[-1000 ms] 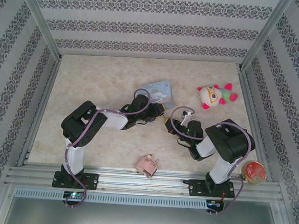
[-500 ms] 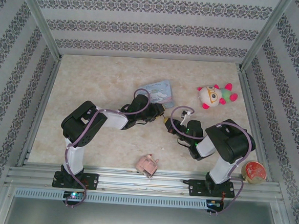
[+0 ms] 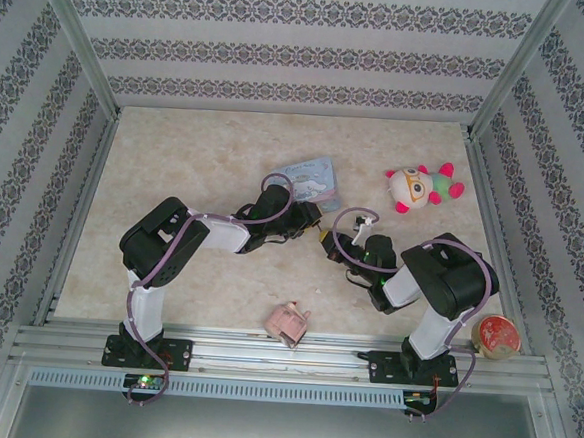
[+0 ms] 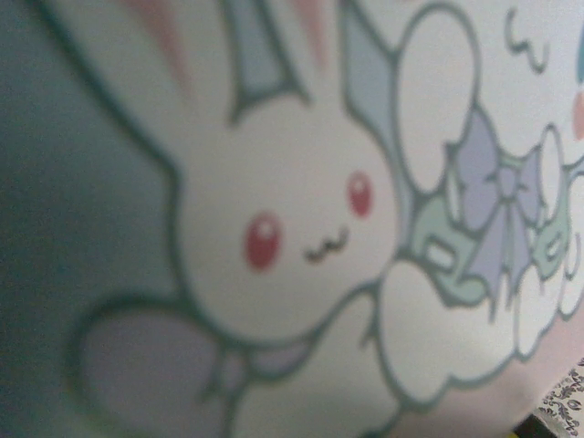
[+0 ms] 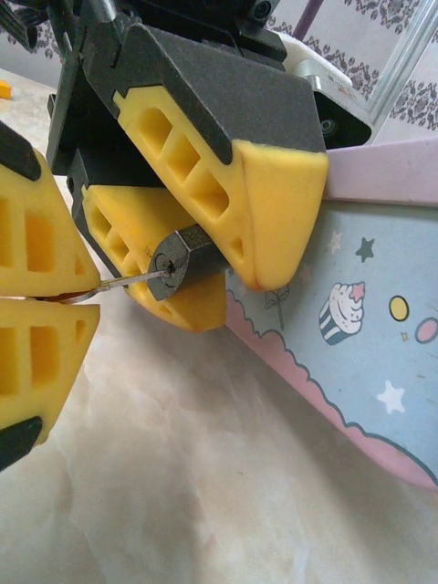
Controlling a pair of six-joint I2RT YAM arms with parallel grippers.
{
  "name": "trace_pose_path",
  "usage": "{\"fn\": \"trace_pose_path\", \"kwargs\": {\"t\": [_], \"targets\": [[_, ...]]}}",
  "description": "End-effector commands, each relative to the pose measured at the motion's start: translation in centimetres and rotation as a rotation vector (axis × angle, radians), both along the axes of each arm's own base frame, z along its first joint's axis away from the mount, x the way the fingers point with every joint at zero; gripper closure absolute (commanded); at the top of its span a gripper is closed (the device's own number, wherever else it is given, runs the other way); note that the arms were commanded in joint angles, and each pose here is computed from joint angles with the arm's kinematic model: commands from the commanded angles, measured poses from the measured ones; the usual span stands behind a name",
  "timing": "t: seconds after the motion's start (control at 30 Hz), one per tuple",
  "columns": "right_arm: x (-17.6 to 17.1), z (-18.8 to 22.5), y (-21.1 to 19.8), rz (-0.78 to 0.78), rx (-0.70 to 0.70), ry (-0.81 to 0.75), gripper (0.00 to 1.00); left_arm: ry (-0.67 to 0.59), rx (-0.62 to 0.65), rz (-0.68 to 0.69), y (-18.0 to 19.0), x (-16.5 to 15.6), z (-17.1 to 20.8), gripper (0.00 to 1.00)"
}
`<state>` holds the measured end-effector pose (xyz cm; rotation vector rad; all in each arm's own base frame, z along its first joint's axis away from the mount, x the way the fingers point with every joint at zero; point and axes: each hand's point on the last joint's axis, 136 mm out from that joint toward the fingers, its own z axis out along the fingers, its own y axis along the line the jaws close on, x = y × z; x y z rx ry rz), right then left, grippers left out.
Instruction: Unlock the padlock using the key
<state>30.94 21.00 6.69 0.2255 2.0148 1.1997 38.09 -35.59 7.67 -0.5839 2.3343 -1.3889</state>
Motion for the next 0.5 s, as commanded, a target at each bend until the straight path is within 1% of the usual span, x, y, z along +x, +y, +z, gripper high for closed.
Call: {"fn": "trace_pose_path", "kwargs": {"t": [0.0, 0.47], "targets": [[-0.46, 1.14, 0.41, 0.019, 0.008, -0.047, 1.00, 0.091, -0.036, -0.039, -1.02, -1.72, -1.05, 0.80], [-0.20, 1.37, 0.40, 0.005, 0.003, -0.060, 1.00, 0.099, -0.040, -0.043, -1.09, -1.83, -1.25, 0.80]]}}
